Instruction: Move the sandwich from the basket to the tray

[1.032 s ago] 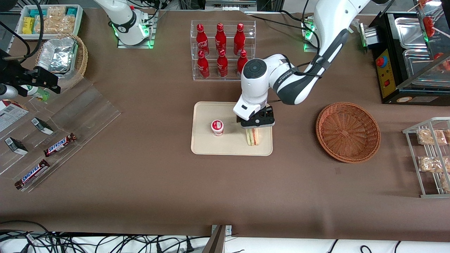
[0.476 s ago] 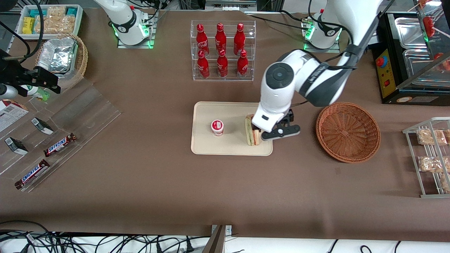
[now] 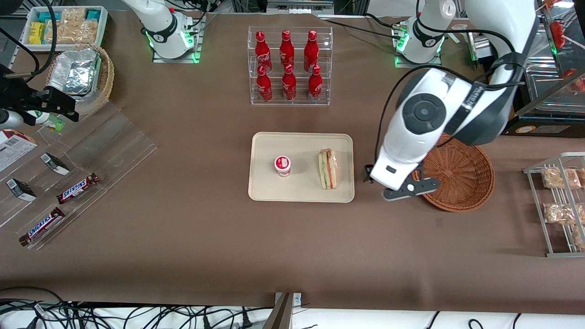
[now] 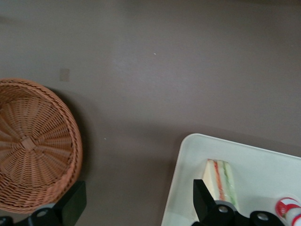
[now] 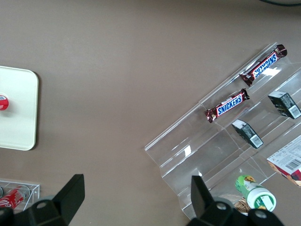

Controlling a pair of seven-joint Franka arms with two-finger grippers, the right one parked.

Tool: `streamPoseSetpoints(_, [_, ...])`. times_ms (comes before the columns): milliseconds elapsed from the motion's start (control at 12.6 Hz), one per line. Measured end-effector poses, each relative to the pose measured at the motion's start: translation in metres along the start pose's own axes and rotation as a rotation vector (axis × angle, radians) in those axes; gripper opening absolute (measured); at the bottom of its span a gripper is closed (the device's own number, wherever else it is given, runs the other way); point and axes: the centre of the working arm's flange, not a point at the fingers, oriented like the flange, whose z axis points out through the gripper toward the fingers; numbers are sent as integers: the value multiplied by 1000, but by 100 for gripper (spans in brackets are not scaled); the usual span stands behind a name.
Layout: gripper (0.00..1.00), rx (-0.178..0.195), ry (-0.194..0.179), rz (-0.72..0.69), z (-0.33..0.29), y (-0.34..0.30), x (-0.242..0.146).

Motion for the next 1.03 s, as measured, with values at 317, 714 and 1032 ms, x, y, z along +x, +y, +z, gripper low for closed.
streamPoseSetpoints(317, [100,20,-37,55,-6,-52,29])
streamPoseSetpoints(714, [100,-41,-110,212,-23,-123,64])
streamPoseSetpoints(1032, [100,-118,-139,254,-16,-184,90])
